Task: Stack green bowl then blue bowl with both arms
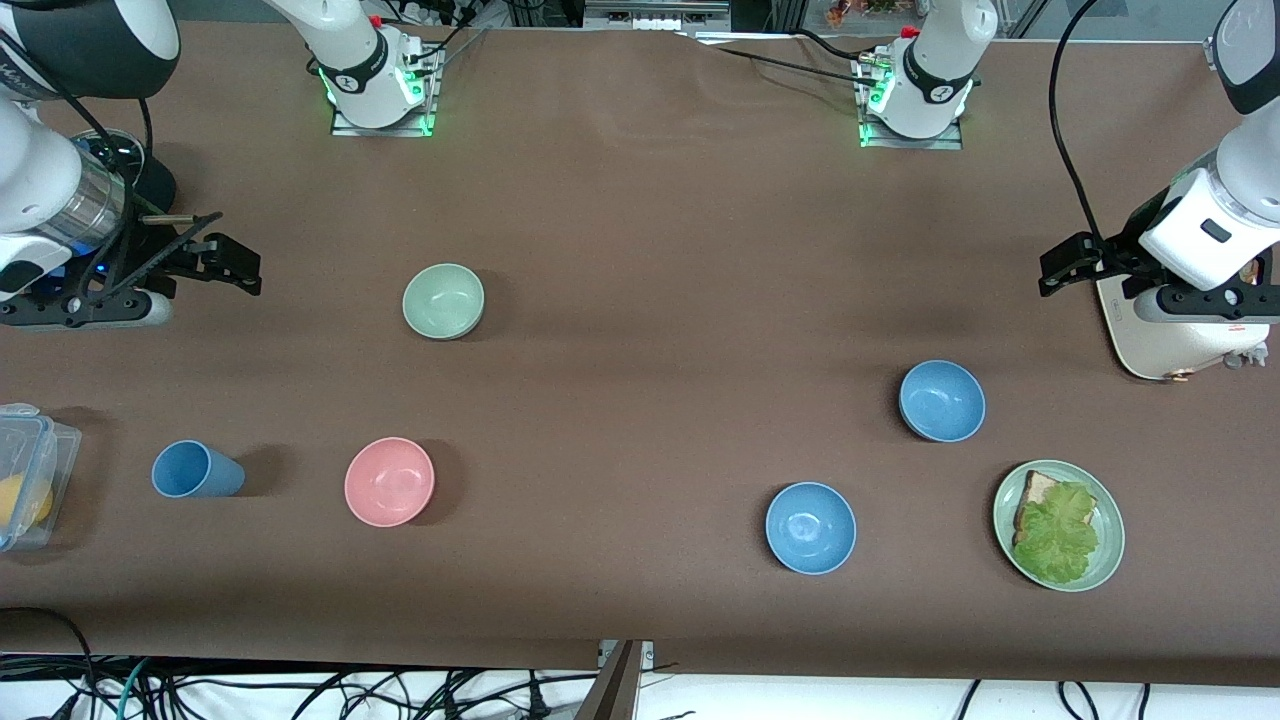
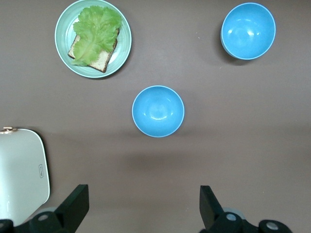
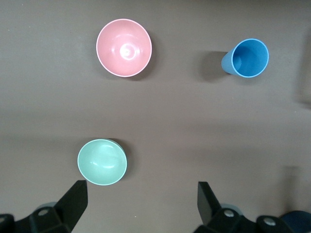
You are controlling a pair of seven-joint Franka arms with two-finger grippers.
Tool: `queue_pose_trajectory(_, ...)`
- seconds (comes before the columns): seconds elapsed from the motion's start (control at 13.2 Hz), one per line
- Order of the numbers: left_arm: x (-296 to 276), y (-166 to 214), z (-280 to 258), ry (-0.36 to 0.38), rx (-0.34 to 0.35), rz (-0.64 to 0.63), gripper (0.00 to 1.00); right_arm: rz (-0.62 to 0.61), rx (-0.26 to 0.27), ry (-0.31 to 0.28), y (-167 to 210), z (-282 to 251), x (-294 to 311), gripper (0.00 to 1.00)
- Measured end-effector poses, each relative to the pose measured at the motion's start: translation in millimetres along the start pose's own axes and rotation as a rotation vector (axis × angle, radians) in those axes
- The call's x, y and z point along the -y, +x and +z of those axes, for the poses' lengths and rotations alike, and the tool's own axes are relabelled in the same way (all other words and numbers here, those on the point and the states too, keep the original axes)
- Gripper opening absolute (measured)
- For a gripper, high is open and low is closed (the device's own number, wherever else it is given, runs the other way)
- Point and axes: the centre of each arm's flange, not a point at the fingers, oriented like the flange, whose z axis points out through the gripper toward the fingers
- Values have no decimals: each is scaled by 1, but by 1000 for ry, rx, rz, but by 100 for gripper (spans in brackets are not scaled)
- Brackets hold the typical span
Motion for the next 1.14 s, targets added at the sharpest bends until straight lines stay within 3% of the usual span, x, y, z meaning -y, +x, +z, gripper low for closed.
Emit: queue_pose_trajectory(1.14,1,0,0,0,-1,-1,100,-4,-15,-20,1,-3,-1,100)
